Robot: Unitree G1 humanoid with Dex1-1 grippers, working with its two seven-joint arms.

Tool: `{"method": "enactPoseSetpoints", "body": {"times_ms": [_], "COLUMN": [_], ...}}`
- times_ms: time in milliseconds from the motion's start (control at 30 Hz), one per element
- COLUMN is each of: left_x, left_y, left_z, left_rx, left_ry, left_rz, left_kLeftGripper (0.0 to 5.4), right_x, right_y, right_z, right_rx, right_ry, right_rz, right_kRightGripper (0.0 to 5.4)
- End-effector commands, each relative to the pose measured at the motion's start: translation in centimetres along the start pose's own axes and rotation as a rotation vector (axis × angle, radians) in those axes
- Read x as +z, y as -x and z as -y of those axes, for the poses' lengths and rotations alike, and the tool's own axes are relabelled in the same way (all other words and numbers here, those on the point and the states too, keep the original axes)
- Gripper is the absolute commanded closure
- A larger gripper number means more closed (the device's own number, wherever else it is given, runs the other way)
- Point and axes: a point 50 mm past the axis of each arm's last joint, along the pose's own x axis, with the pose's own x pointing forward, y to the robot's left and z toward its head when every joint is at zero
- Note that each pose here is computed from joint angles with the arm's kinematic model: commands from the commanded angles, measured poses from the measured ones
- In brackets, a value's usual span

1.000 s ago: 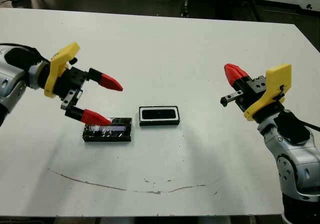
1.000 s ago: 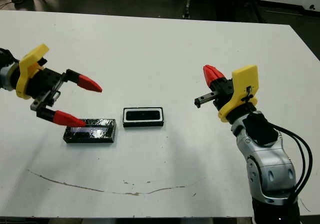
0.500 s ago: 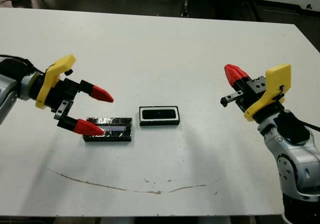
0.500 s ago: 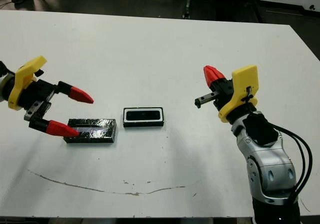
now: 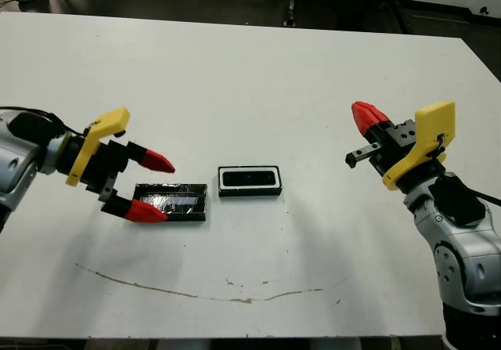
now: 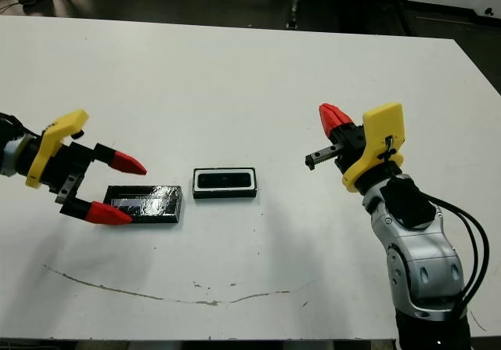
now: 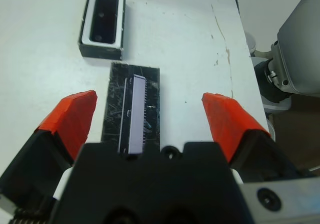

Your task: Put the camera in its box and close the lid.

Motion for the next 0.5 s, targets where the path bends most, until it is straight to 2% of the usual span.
{"method": "enactPoseSetpoints", "body": {"times_ms": [33, 300, 500], "left_x": [-0.63, -1.12, -1.50], "left_y": [-0.43, -0.62, -0.88], "left_z": [0.06, -0.08, -0.32], "left_rx": [-0.002, -0.006, 0.002], "left_ry": [0.030, 0.065, 0.050], "left_rz": [-0.005, -0.042, -0.056], "left_kLeftGripper": [0.00, 0.00, 0.00], "right_x": [-0.46, -0.53, -0.60], "right_y": [0.24, 0.32, 0.37], "right_z": [0.24, 0.28, 0.22], "right_rx": [-0.004, -0.001, -0.001], "right_ry": [0.013, 0.007, 0.000], "right_rz": [-0.034, -0.032, -0.032], "right_kRightGripper": [5.38, 5.38, 5.38]}}
